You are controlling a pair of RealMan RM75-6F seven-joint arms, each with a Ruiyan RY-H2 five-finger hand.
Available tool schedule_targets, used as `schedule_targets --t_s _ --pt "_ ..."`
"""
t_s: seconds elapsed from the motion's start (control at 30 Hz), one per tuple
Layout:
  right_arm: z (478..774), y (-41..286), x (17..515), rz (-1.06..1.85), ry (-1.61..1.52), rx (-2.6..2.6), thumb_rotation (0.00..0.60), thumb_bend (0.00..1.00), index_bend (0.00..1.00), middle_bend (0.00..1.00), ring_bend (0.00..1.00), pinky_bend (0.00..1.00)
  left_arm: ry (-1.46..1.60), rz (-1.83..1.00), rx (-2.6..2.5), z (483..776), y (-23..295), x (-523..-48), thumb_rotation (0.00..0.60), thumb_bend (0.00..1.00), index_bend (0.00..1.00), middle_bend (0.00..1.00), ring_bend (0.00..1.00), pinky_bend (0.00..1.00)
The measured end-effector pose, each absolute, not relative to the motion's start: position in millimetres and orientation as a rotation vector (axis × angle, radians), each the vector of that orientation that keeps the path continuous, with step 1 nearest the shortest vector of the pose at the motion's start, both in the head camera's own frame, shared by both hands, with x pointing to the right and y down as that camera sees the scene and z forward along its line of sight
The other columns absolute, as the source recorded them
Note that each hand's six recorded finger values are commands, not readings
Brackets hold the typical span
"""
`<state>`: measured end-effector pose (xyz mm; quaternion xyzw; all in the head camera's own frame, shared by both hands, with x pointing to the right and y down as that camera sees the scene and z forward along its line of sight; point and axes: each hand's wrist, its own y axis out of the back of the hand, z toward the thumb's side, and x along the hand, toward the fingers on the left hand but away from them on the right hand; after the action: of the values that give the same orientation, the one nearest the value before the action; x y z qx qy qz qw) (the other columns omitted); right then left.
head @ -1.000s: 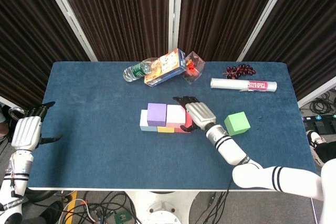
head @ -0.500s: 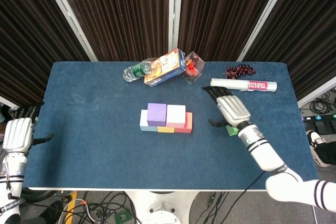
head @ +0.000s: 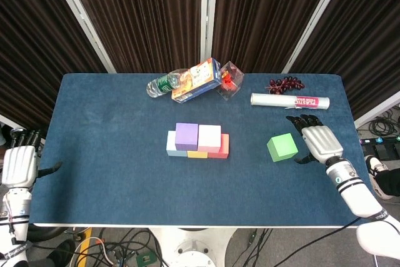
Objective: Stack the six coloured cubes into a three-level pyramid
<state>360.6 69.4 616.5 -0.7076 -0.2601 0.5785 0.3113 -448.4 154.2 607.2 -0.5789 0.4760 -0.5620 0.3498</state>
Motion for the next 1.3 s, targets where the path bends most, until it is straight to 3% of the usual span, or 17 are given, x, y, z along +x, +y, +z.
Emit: schedule_targets --t_s 0.23,0.63,1.07,1.3 --pt "648 74 354 1.539 -0.605 -1.881 0.600 0.03 0.00 0.12 0.00 0.00 1.229 -1.452 -1.521 607 156 -445 0.600 0.09 0.15 0.16 0.13 0.12" --pt "668 76 353 1.556 -0.565 -1.874 0.600 0.06 0.00 0.13 0.00 0.00 1.243 -1.439 -1.547 606 156 -444 0.600 0.09 0.15 0.16 0.13 0.12" --pt "671 75 345 1.536 -0.585 -1.918 0.600 0.06 0.00 0.14 0.00 0.00 1.261 -1.433 -1.564 606 157 -445 0.600 0.09 0.15 0.16 0.13 0.12" --pt "655 64 295 1.386 -0.711 -2.110 0.600 0.10 0.00 0.16 0.00 0.00 1.259 -1.428 -1.562 605 156 -444 0.600 0.09 0.15 0.16 0.13 0.12"
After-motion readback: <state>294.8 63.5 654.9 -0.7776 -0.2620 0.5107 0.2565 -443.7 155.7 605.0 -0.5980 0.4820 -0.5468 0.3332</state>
